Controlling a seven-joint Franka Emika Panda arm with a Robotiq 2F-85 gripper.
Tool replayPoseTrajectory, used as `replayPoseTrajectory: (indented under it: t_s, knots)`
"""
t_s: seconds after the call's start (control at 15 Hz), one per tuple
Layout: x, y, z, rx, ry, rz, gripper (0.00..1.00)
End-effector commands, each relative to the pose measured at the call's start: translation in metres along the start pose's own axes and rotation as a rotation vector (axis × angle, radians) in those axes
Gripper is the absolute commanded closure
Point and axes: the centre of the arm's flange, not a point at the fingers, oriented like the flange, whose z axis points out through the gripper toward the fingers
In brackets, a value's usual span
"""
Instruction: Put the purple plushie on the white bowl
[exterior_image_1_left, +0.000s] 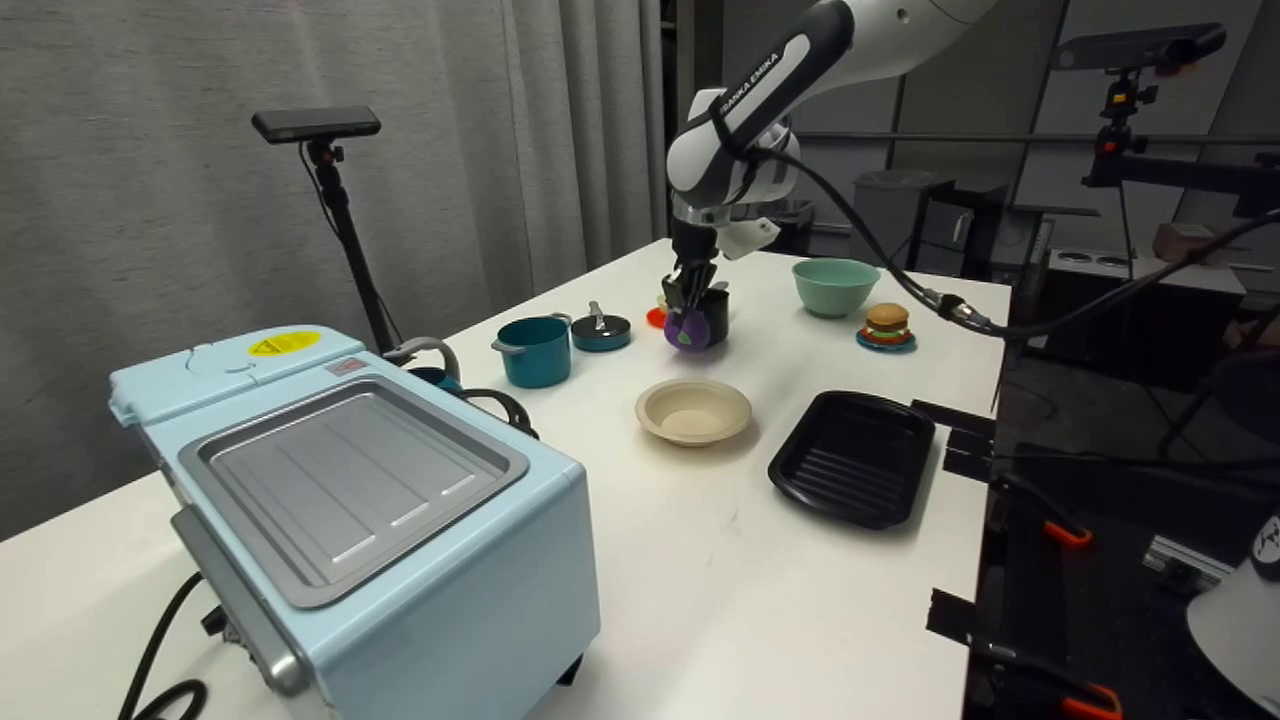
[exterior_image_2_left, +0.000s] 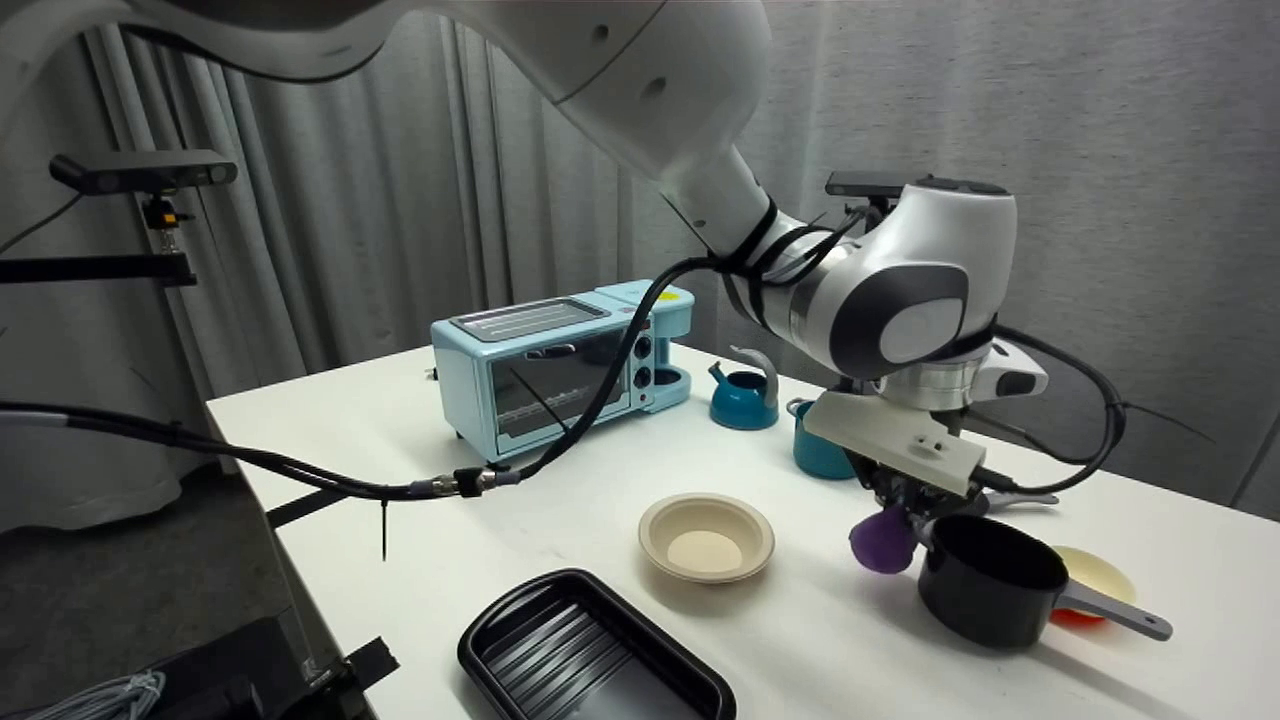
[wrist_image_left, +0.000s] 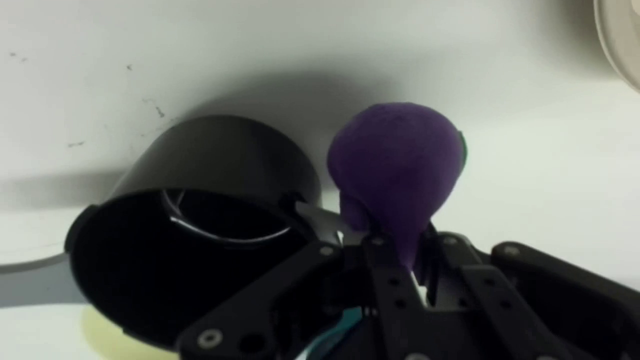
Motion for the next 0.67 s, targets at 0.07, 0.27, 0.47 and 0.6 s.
replayPoseTrajectory:
  t_s: [0.07, 0.27, 0.47, 0.6]
  knots:
    - [0.02, -0.011, -0.07, 0.043, 0.029, -0.006, 0.97]
    - [0.026, -0.027, -0.092, 0.107, 0.039, -0.002, 0.97]
    - [0.019, -0.051, -0.093, 0.195, 0.04, 0.009, 0.97]
    - [0.01, -0.07, -0.085, 0.236, 0.009, 0.009, 0.97]
